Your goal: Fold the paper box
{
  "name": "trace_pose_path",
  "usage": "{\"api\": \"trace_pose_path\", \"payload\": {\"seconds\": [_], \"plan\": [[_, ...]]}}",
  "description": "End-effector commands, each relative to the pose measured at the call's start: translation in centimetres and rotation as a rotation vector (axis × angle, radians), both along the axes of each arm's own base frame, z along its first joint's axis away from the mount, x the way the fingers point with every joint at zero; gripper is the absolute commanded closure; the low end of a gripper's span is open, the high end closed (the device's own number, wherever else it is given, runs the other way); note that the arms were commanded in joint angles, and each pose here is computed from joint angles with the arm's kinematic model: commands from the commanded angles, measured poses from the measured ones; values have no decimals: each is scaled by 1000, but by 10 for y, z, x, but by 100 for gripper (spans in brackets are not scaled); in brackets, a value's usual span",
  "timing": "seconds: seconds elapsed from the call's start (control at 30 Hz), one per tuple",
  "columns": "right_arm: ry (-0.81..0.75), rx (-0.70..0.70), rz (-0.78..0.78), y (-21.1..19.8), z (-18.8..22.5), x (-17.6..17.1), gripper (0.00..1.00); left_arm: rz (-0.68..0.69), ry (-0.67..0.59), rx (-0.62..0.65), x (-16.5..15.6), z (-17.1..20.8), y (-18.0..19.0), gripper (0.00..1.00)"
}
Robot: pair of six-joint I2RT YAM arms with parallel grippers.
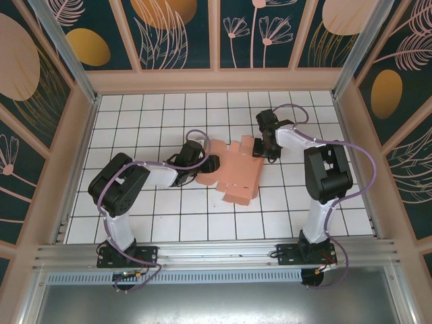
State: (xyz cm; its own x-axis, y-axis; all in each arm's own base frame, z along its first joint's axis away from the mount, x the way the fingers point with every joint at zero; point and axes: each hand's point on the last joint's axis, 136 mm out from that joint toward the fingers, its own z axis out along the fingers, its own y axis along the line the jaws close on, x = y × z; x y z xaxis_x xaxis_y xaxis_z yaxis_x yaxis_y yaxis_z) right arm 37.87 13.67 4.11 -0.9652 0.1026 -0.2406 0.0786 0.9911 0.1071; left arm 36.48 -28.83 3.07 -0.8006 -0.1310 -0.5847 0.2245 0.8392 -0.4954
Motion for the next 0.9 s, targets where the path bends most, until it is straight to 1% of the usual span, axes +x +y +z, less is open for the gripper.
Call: {"api": "trace_pose_path", "payload": {"seconds": [0.0,0.17,0.37,0.47,0.53,0.6,0.67,0.7,0.73,0.8,0.87], "plan": [[-2,21,6,4,7,-7,64,5,96,67,-12,-33,12,40],[-19,67,-5,13,11,-3,79,6,100,70,-12,-35,12,40],[-39,52,-17,11,13,0,91,6,100,70,-12,-35,12,40],[-41,52,-16,11,13,-1,90,6,98,70,-13,-35,12,40],[-42,56,-13,13,14,-2,80,5,100,71,-13,-36,12,40],[-44,61,-11,14,14,-1,73,4,100,69,-13,-35,11,40],[-44,62,-9,14,14,-1,74,5,102,67,-13,-36,12,40],[-45,63,-7,15,14,-1,77,4,101,67,-13,-36,11,40],[-45,63,-5,16,14,-1,83,3,101,68,-13,-36,12,40],[-46,58,-3,16,14,-1,88,4,101,70,-13,-36,12,40],[-52,56,-8,15,16,1,89,4,100,67,-13,-35,12,40]]}}
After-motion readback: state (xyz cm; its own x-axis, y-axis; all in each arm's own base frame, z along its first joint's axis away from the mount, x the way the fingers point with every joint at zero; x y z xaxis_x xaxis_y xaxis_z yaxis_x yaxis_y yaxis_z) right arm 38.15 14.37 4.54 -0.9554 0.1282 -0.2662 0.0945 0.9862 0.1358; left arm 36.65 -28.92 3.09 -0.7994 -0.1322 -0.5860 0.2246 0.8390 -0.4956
